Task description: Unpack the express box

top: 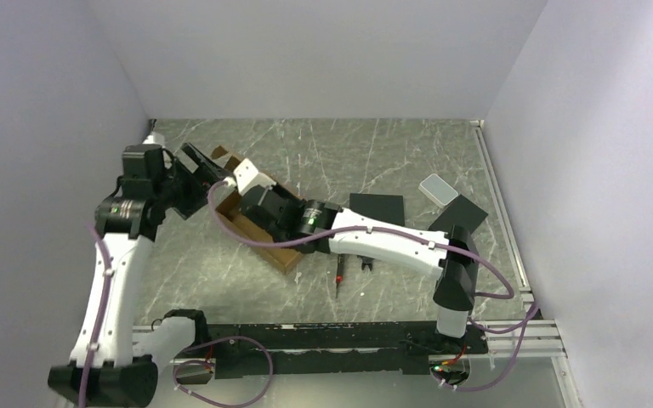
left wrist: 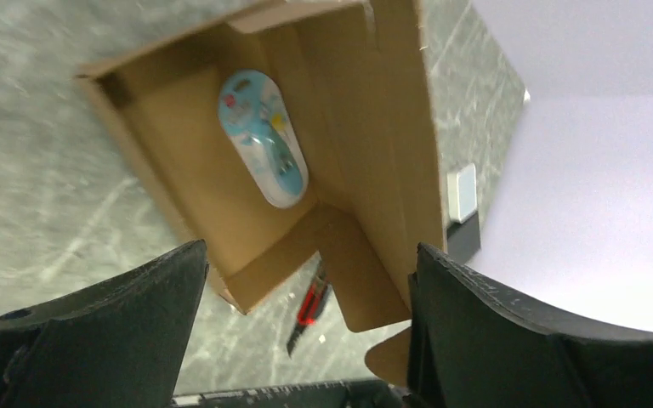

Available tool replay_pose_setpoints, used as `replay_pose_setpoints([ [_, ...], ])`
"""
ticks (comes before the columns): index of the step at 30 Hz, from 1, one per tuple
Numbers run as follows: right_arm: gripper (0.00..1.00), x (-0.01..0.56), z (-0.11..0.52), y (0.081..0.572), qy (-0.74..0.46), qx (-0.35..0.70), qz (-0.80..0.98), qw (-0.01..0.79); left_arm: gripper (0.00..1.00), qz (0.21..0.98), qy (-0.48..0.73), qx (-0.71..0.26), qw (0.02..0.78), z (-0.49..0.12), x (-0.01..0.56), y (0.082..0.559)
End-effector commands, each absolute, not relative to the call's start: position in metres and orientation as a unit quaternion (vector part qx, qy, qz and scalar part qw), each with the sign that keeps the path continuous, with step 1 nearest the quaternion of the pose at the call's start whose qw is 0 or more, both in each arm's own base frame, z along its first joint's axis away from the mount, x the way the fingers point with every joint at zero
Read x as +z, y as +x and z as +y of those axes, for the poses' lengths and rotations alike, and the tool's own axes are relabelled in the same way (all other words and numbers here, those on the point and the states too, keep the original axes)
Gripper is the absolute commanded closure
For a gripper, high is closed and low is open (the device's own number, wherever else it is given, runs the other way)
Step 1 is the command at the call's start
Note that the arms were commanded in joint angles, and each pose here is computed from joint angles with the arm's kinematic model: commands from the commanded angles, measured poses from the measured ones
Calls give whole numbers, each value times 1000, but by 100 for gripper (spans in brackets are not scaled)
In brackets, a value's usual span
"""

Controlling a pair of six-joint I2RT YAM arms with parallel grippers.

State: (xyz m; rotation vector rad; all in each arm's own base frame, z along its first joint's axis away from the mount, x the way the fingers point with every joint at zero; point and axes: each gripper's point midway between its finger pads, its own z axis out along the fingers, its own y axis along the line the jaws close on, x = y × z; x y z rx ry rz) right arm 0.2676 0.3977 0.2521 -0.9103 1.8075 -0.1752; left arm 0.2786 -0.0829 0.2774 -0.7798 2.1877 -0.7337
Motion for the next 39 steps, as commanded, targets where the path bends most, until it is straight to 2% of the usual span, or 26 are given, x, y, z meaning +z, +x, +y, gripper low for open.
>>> replay_pose_setpoints([
  [1,100,283,374,279,-277,11,812,514,2,839,-299,-180,417,-40,295,256],
  [5,100,283,364,287,-205,67,841,496,3,856,-313,-189,365,-49,273,246],
  [7,100,281,365,287,-182,110,848,485,7,863,-314,-229,321,-67,257,246],
  [10,100,280,363,290,-153,162,856,466,18,861,-296,-312,273,-99,242,255],
  [16,100,285,353,300,-117,193,862,454,23,851,-263,-398,218,-136,237,276],
  [23,100,300,357,303,-105,230,857,449,22,866,-262,-379,194,-181,219,298],
  [30,100,302,346,308,-73,253,855,446,37,853,-303,-397,148,-205,181,321],
  [39,100,297,316,319,-10,308,850,428,40,860,-382,-320,105,-228,140,328],
])
